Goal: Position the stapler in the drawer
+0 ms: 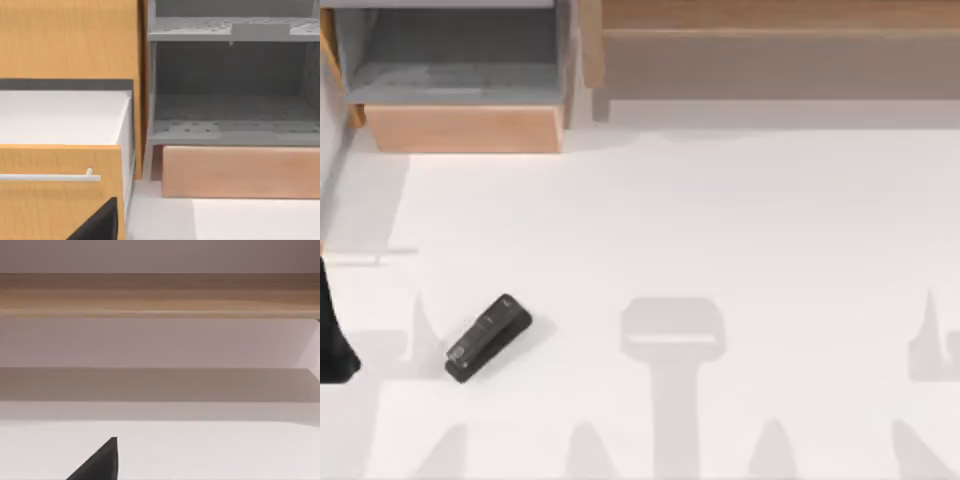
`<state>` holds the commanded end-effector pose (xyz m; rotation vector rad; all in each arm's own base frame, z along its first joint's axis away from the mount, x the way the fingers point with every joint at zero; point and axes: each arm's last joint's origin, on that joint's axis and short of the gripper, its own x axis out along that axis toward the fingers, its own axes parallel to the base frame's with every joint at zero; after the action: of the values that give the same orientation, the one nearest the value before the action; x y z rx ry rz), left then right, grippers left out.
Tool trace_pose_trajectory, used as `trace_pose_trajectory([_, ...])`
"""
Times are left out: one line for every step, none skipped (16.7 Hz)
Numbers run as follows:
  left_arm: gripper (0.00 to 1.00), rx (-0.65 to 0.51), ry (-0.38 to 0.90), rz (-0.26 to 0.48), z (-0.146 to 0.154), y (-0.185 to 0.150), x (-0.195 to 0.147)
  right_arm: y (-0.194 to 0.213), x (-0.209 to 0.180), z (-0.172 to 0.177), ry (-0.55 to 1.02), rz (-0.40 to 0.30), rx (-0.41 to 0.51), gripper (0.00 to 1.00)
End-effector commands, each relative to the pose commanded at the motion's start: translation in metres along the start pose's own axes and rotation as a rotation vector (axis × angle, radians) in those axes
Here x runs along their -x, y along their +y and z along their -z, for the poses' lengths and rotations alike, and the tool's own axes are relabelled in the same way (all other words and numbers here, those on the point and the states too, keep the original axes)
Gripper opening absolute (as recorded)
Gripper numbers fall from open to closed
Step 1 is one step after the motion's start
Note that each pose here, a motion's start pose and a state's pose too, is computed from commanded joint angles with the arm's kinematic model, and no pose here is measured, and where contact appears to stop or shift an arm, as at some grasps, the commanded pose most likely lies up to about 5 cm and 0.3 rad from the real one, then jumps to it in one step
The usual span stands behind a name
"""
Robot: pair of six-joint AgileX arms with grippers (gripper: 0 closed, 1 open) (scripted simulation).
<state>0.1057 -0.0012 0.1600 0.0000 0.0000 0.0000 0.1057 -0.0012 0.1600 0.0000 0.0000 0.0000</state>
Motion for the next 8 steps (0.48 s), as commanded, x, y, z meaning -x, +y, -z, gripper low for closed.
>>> trace_pose_trajectory([1.00, 0.000, 0.000, 0.000, 0.000, 0.000, 0.000, 0.000, 0.000, 0.000, 0.000, 0.000, 0.000, 1.00])
trace_pose_trajectory([1.00, 0.000, 0.000, 0.000, 0.000, 0.000, 0.000, 0.000, 0.000, 0.000, 0.000, 0.000, 0.000, 1.00])
trace_pose_trajectory([1.00, -0.002, 0.009, 0.003, -0.002, 0.000, 0.000, 0.000, 0.000, 0.000, 0.000, 0.000, 0.000, 1.00])
trace_pose_trajectory([1.00, -0.007, 0.026, 0.009, -0.005, -0.001, 0.000, 0.000, 0.000, 0.000, 0.000, 0.000, 0.000, 1.00])
trace_pose_trajectory([1.00, -0.014, 0.052, 0.018, -0.009, -0.002, -0.001, 0.000, 0.000, 0.000, 0.000, 0.000, 0.000, 1.00])
trace_pose_trajectory([1.00, -0.024, 0.088, 0.030, -0.014, -0.003, -0.002, 0.000, 0.000, 0.000, 0.000, 0.000, 0.000, 1.00])
trace_pose_trajectory([1.00, -0.036, 0.132, 0.045, -0.021, -0.005, -0.004, 0.000, 0.000, 0.000, 0.000, 0.000, 0.000, 1.00])
trace_pose_trajectory([1.00, -0.051, 0.185, 0.062, -0.028, -0.006, -0.007, 0.000, 0.000, 0.000, 0.000, 0.000, 0.000, 1.00])
